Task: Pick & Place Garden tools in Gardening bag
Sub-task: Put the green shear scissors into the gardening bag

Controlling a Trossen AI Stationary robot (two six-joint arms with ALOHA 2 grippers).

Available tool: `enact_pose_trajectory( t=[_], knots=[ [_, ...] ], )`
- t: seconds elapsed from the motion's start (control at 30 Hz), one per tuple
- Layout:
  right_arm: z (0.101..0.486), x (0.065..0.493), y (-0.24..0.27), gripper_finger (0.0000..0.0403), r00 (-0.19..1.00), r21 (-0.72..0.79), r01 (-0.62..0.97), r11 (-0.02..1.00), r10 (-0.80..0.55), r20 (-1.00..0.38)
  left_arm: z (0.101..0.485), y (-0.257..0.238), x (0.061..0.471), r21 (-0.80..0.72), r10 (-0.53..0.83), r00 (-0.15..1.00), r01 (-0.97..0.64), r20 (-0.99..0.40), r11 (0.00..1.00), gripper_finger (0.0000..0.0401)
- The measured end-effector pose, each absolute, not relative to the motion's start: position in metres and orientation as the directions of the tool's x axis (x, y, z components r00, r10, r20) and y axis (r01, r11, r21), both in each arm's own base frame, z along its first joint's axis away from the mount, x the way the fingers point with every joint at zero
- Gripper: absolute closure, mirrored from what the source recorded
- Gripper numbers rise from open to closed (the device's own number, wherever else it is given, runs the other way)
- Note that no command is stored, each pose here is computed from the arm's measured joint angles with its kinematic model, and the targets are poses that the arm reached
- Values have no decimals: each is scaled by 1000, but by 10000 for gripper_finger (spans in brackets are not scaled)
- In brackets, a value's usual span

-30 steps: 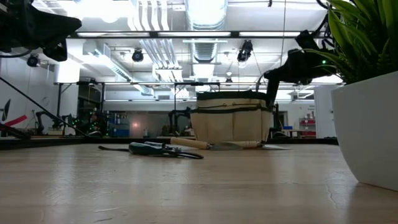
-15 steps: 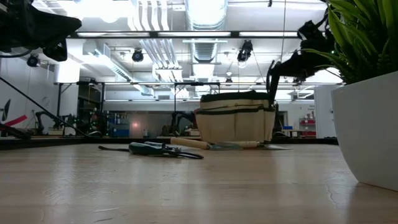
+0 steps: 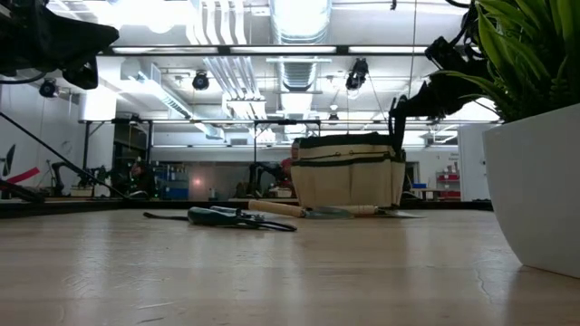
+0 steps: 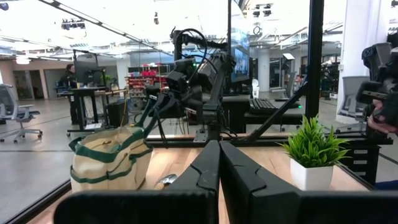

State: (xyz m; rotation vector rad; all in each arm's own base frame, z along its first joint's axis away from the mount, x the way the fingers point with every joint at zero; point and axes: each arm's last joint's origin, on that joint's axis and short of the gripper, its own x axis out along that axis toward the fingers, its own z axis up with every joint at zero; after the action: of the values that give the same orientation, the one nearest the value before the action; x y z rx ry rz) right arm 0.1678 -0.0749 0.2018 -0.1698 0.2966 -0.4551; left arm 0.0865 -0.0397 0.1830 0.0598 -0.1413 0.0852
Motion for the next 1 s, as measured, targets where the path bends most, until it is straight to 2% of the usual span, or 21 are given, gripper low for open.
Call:
enact_pose_trajectory(
  t=[0.33, 0.5, 0.57, 0.7, 1.0],
  knots=[
    [191, 173, -95, 360, 785, -157, 508, 847, -531, -320, 183, -40, 86, 53, 81, 986, -89, 143, 995, 387],
    [188, 177, -100, 356, 794, -85, 500, 862, -496, -351, 183, -40, 86, 53, 81, 986, -89, 143, 995, 387],
    [187, 178, -102, 350, 761, -92, 548, 831, -541, -357, 183, -40, 86, 53, 81, 986, -89, 143, 995, 387],
    [187, 176, -106, 330, 675, -117, 655, 747, -647, -354, 183, -40, 86, 53, 81, 986, -89, 143, 995, 387],
    [212, 171, -103, 269, 669, -97, 660, 745, -641, -377, 183, -40, 86, 54, 80, 986, -89, 143, 995, 387]
  ],
)
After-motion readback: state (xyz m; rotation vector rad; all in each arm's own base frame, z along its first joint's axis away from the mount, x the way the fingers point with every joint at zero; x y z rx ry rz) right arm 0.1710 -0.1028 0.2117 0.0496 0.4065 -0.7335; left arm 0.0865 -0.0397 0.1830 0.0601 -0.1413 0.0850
